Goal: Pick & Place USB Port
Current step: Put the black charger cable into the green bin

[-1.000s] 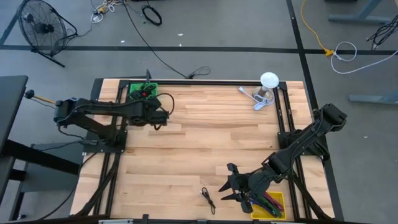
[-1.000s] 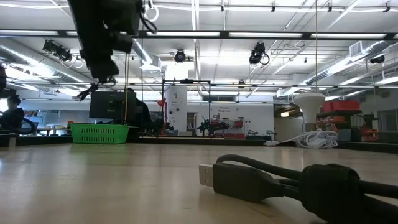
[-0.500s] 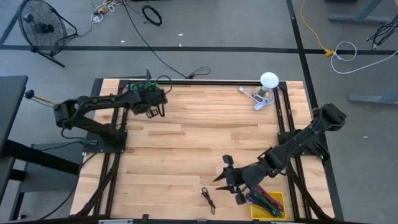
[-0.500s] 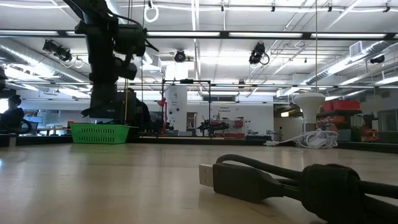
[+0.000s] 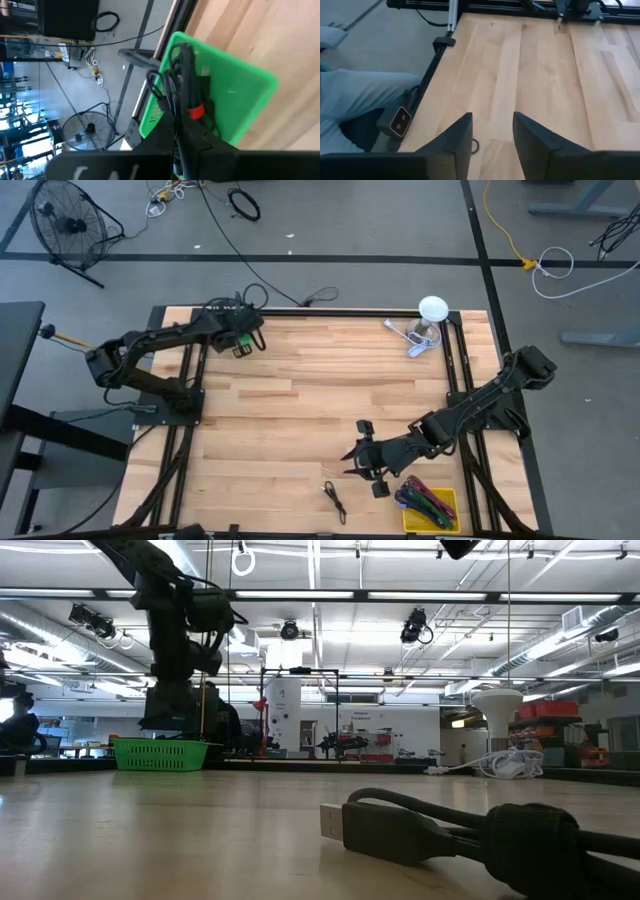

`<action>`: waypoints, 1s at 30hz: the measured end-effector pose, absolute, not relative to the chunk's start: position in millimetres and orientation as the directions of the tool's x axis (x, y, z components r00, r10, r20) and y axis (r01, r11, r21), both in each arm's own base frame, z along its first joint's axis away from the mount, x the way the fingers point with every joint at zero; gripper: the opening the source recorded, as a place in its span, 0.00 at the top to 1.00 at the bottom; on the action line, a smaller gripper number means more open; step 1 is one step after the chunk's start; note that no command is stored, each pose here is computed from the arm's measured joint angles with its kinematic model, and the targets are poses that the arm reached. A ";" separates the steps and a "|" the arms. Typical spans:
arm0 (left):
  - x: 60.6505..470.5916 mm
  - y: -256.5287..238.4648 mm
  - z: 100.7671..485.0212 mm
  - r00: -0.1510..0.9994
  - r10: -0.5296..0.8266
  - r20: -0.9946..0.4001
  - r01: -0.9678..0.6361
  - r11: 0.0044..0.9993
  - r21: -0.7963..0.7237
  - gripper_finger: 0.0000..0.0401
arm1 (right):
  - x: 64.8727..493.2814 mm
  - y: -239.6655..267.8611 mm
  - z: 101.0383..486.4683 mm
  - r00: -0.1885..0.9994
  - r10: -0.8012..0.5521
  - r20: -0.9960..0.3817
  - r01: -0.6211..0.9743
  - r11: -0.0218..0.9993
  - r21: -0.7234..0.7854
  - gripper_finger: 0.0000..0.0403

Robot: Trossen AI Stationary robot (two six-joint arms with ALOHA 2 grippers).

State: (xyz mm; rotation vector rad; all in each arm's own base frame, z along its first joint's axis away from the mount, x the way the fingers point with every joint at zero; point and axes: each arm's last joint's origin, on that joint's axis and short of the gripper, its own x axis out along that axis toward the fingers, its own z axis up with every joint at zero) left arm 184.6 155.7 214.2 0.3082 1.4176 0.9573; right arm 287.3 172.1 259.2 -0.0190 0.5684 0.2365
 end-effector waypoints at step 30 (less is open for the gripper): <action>177.7 185.1 188.1 -0.167 0.604 -0.780 -0.318 0.715 0.622 0.98 | 285.5 169.3 255.3 0.798 0.184 -0.574 -0.211 0.977 0.020 0.65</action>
